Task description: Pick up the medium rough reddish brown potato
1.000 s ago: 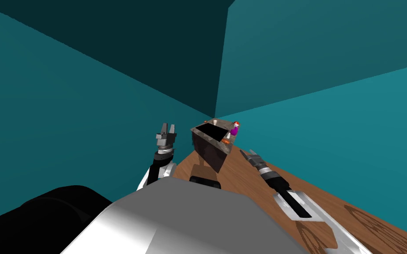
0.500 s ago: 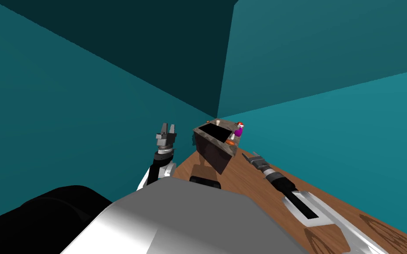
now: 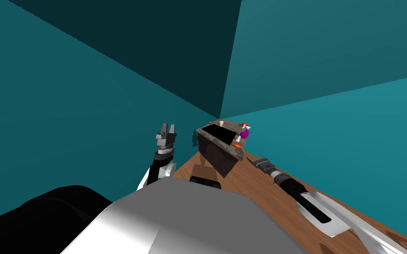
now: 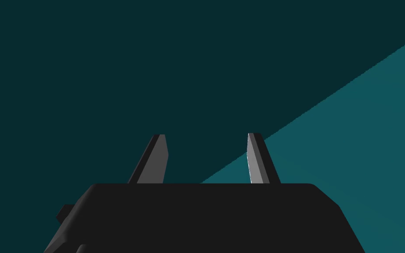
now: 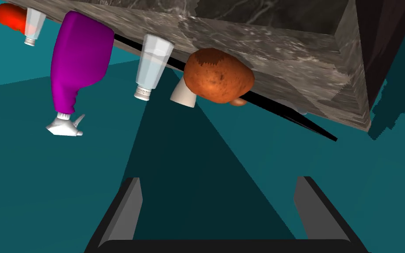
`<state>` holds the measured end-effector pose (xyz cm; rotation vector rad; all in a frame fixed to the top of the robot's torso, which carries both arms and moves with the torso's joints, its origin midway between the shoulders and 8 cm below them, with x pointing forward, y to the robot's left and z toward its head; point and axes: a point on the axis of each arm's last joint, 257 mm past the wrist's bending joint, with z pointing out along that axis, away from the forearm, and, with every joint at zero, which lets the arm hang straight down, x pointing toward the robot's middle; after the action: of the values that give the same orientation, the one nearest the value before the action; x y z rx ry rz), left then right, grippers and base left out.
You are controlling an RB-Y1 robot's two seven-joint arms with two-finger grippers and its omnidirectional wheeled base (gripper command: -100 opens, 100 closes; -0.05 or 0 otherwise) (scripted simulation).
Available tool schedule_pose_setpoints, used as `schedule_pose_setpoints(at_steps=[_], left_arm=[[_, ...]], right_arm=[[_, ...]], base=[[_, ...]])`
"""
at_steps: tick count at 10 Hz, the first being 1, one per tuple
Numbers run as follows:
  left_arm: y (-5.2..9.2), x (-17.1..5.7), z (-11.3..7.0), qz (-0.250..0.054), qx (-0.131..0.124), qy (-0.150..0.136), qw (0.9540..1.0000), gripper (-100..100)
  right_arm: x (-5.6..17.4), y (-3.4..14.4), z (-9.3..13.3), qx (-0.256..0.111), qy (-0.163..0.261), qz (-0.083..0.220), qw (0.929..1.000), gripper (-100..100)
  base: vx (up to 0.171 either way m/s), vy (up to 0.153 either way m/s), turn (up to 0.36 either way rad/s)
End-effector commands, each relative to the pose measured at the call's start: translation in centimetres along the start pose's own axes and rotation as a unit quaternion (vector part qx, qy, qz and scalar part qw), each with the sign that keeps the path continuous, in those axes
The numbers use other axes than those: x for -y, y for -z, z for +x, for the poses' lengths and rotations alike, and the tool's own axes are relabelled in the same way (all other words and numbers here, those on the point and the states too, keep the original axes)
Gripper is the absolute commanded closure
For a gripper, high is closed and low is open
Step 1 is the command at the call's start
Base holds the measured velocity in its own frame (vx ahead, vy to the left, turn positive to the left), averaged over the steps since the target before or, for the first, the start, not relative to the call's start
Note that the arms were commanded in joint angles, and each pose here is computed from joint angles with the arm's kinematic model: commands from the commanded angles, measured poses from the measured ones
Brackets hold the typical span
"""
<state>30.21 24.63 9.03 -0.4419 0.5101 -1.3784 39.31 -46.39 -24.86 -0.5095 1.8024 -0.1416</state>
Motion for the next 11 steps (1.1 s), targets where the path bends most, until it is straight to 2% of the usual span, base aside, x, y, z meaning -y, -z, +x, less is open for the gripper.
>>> schedule_pose_setpoints(at_steps=[1,3,4,7,8,11], left_arm=[[0.0,0.0,0.0,0.000,0.000,0.000,1.0000,0],[0.0,0.0,0.0,0.000,0.000,0.000,1.0000,0],[0.0,0.0,0.0,0.000,0.000,0.000,1.0000,0],[0.0,0.0,0.0,0.000,0.000,0.000,1.0000,0],[0.0,0.0,0.0,0.000,0.000,0.000,1.0000,0],[0.0,0.0,0.0,0.000,0.000,0.000,1.0000,0]], right_arm=[[1.5,0.3,1.7,-0.028,0.039,-0.002,0.9988,-100],[3.5,1.1,4.0,-0.071,0.095,-0.008,0.9929,-100],[4.0,1.3,4.4,-0.076,0.098,-0.006,0.9922,-100],[7.5,3.2,7.8,-0.140,0.166,-0.014,0.9759,-100],[7.7,3.2,7.7,-0.141,0.170,-0.014,0.9751,-100],[10.9,5.5,10.4,-0.198,0.222,-0.025,0.9545,-100]], base=[[0.054,0.098,0.067],[0.103,0.165,0.100],[0.069,0.134,0.010],[0.101,0.136,0.082],[0.119,0.128,0.006],[0.117,0.103,0.060]])
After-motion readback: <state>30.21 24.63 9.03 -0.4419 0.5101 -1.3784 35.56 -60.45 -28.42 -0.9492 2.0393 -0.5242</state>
